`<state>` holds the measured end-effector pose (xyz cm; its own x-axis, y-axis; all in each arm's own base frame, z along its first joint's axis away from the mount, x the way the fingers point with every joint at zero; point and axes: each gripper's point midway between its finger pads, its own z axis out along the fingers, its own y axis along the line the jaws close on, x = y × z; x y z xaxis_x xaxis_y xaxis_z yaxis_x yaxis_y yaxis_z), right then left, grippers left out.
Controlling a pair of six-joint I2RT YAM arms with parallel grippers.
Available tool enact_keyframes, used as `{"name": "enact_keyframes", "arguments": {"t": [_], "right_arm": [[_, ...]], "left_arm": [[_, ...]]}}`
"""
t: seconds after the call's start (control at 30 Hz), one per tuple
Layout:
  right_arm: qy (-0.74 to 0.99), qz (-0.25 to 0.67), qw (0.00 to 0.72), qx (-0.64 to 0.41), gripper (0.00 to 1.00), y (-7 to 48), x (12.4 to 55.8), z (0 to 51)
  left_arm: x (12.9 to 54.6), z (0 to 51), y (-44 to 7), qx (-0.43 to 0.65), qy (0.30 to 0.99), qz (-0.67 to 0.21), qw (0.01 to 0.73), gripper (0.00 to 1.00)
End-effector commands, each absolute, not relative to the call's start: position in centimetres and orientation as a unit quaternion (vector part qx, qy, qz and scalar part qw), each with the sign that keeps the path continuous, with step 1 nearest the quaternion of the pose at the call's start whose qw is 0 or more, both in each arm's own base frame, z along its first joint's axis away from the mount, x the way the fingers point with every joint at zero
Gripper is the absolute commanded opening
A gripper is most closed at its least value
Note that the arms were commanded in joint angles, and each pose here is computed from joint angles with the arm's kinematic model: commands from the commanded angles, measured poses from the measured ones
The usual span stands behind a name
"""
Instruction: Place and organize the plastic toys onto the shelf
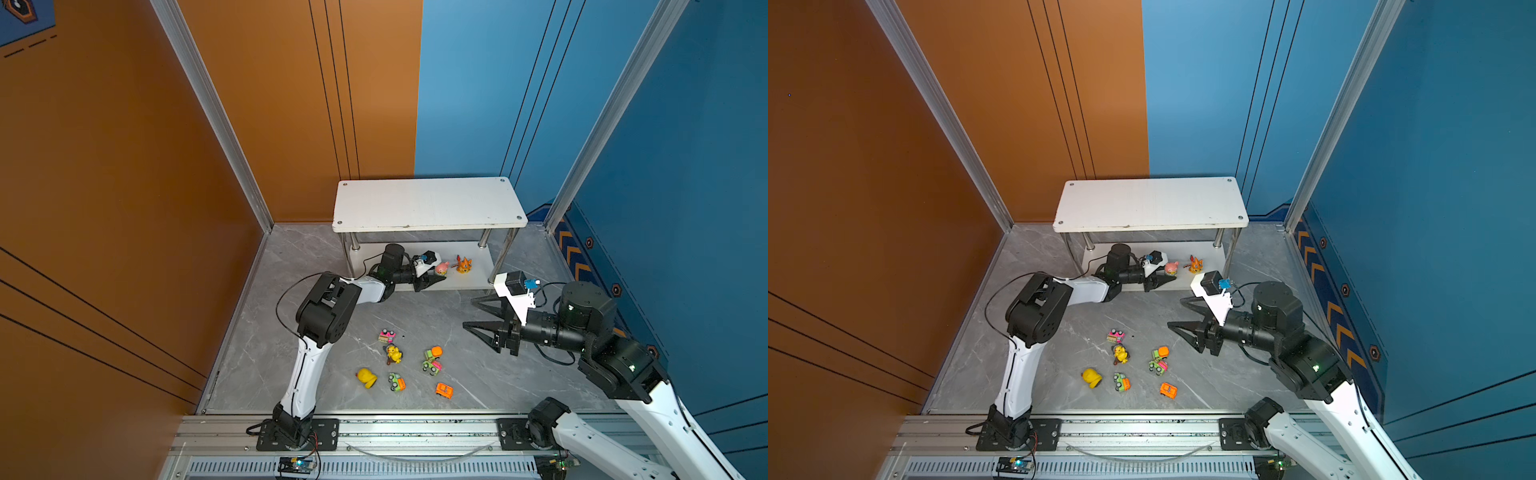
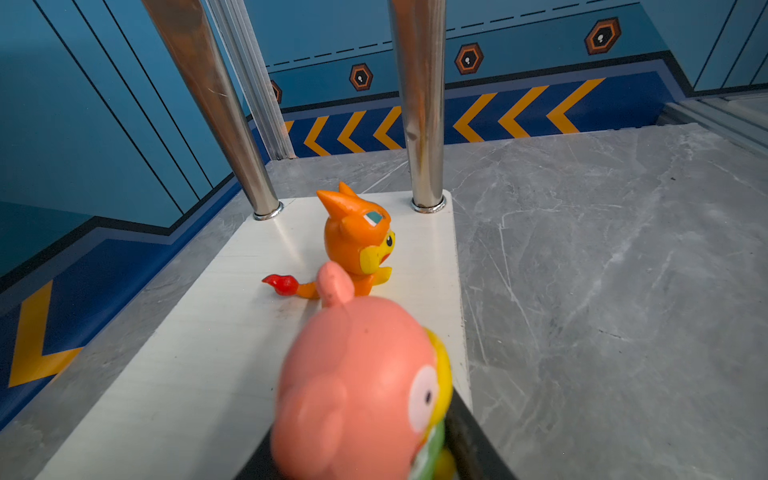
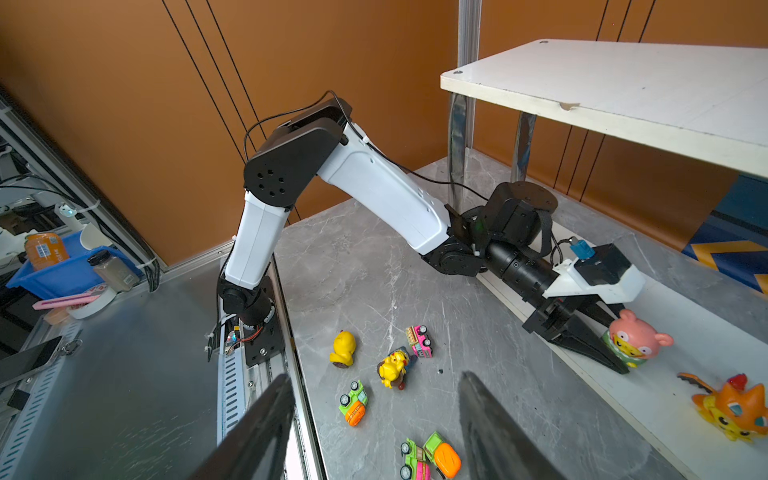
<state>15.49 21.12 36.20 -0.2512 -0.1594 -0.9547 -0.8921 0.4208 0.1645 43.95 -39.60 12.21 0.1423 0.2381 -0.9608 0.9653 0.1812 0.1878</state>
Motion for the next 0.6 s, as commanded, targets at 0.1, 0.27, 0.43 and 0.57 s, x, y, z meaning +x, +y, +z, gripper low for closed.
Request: {"name": "enact_keyframes", "arguments": {"t": [0.1,0.27,0.43,0.57], "right_arm": [[0.689,0.376,0.498,-0.369,0.64,20.8,16.0,37.3],[0.688,0.372,0.502,-0.369,0.64,20.7,16.2,37.4],[0.687,0.373,0.503,-0.369,0.64,20.9,16.4,37.4],[0.685,0.372,0.505,-0.370,0.64,20.9,16.5,37.5]], "left_arm": [[43.3,11.6,-39.5,0.577,0.546,-0.369,0.483,0.03],[42.7,11.3,-39.6,0.591,0.561,-0.383,0.435,0.02],[42.4,10.4,-39.9,0.618,0.570,-0.364,0.402,0.01],[43.0,10.3,-40.1,0.614,0.577,-0.362,0.400,0.00]]}}
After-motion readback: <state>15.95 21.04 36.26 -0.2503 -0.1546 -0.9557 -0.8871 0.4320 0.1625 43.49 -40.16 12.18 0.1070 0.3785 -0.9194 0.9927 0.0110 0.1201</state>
